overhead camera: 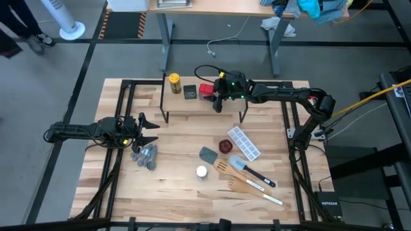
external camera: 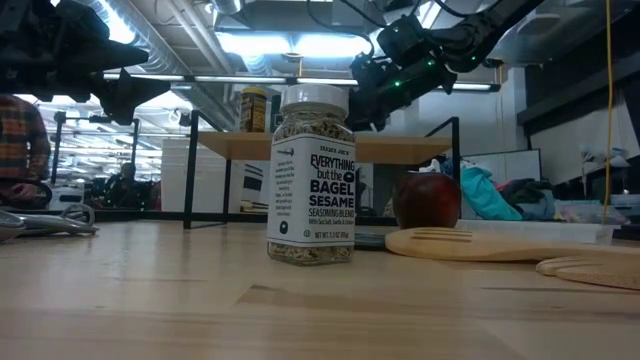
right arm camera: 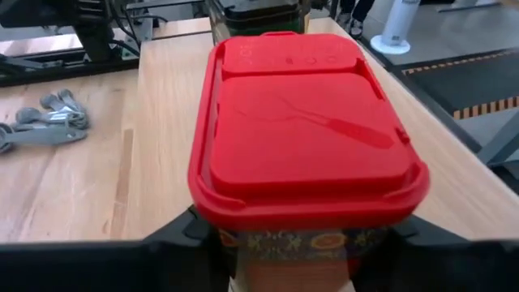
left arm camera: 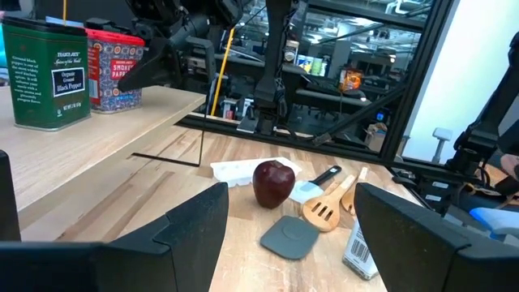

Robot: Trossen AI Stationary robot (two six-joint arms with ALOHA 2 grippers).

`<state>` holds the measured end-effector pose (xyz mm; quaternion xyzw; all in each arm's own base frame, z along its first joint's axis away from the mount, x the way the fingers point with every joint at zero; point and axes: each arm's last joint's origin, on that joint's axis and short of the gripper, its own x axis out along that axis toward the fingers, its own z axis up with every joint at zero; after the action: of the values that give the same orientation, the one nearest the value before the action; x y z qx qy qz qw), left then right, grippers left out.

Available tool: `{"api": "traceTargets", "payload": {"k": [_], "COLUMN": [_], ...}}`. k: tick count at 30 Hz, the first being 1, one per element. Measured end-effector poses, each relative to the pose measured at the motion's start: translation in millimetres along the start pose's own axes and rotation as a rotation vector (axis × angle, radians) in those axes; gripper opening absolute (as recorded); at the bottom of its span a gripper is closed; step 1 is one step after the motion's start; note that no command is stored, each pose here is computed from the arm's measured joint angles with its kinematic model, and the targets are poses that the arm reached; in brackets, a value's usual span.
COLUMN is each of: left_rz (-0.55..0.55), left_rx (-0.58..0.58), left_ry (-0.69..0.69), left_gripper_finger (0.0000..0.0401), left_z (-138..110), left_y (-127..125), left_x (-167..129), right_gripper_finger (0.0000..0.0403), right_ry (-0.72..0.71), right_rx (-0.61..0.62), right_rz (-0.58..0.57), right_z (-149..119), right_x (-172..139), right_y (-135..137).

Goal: Shelf spices
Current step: Remove the red seasoning can from the shelf

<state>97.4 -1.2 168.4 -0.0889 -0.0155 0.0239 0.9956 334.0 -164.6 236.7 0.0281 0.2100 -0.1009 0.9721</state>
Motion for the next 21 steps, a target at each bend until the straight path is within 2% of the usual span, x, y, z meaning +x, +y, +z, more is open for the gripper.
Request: {"api": "traceTargets", "payload": {"k": [10,16,21], "left_rz": [0.000,0.000,0.000], "left_rx": [-0.007,-0.011,-0.012], "left_ry": [0.000,0.000,0.000], "left_gripper_finger": [0.0260,0.0260,0.0260], "left_z": [0,0,0], "left_y": [0,0,0], "left_x": [0,0,0], "right_gripper_finger": [0.0171,0.0171,0.0171], "right_ry": [-0.003,-0.030,0.009], "right_rx": [0.056,0.018,-0.022], "right_rz": [0.021,0.047,0.077], "right_z": [3,19,24], "right_x": [0,-15,-26], "right_y": [11,40,77]}}
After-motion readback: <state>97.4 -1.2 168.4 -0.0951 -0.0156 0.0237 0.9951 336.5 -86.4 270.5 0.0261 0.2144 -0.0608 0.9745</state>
